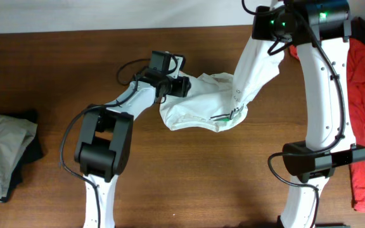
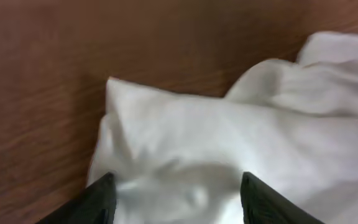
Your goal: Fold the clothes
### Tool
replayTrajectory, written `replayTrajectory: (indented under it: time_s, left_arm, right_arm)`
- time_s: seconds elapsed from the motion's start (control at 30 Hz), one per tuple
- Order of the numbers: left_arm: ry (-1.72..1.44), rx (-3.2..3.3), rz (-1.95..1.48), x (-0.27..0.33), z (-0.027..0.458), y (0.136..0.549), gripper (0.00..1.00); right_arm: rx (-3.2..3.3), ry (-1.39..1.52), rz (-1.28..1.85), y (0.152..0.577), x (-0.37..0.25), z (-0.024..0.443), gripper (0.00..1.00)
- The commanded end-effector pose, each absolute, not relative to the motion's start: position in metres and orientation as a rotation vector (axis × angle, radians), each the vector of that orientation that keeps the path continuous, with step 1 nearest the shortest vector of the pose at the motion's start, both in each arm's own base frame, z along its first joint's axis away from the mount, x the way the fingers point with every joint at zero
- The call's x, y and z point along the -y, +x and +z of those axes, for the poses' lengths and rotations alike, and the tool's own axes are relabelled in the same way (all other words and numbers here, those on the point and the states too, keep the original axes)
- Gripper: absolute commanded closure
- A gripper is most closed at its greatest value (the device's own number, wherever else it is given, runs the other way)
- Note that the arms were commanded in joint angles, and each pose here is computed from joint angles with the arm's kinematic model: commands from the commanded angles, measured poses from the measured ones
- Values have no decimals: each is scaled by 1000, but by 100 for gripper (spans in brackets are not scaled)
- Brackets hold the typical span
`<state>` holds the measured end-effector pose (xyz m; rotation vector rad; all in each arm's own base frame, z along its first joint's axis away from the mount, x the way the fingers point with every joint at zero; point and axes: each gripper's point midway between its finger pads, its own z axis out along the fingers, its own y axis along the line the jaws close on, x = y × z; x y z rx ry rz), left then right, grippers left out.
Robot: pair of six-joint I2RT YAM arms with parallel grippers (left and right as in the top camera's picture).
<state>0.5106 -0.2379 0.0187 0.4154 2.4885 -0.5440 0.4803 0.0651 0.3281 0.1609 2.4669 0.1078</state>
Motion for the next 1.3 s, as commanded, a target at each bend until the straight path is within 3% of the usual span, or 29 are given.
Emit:
replayTrajectory:
  time_s: [0.0, 0.03, 0.07, 0.1, 0.13, 0.27, 0.37, 0.57, 0.67, 0.8, 1.03, 1.27]
  left_arm:
    - [330, -2593, -516, 219, -26, 507, 36]
    - [325, -2602, -513, 217, -31, 507, 36]
    - [317, -2607, -513, 216, -33, 507, 44]
    - [315, -2607, -512, 215, -34, 507, 79]
    - [315, -2600, -514, 215, -33, 509, 100]
    - [318, -2566, -518, 217, -29, 515, 100]
    - [318, -2470, -528, 222, 0, 537, 100]
    - [241, -2167, -364, 196, 173, 584, 100]
    - [167, -2020, -189, 157, 265, 577, 100]
    - [67, -1905, 8, 99, 343, 552, 100]
    - [-95, -1878, 134, 12, 374, 536, 100]
    - [-143, -1841, 161, -13, 382, 538, 100]
  right_arm:
    - [-2457, 172, 121, 477, -66, 333, 96]
    - [-2457, 172, 121, 477, -67, 333, 96]
    - [-2457, 172, 121, 477, -67, 333, 96]
    - [-2457, 172, 120, 477, -66, 333, 96]
    - [-2457, 172, 121, 477, -67, 333, 96]
    - [-2457, 172, 121, 477, -67, 333, 96]
    - [-2461, 172, 119, 476, -66, 333, 96]
    - [-2460, 172, 119, 476, -66, 333, 96]
    - [-2459, 175, 118, 477, -65, 333, 96]
    - [-2442, 184, 111, 480, -62, 336, 96]
    - [-2459, 400, 108, 494, -4, 315, 96]
    - [-2582, 440, 122, 508, -3, 262, 96]
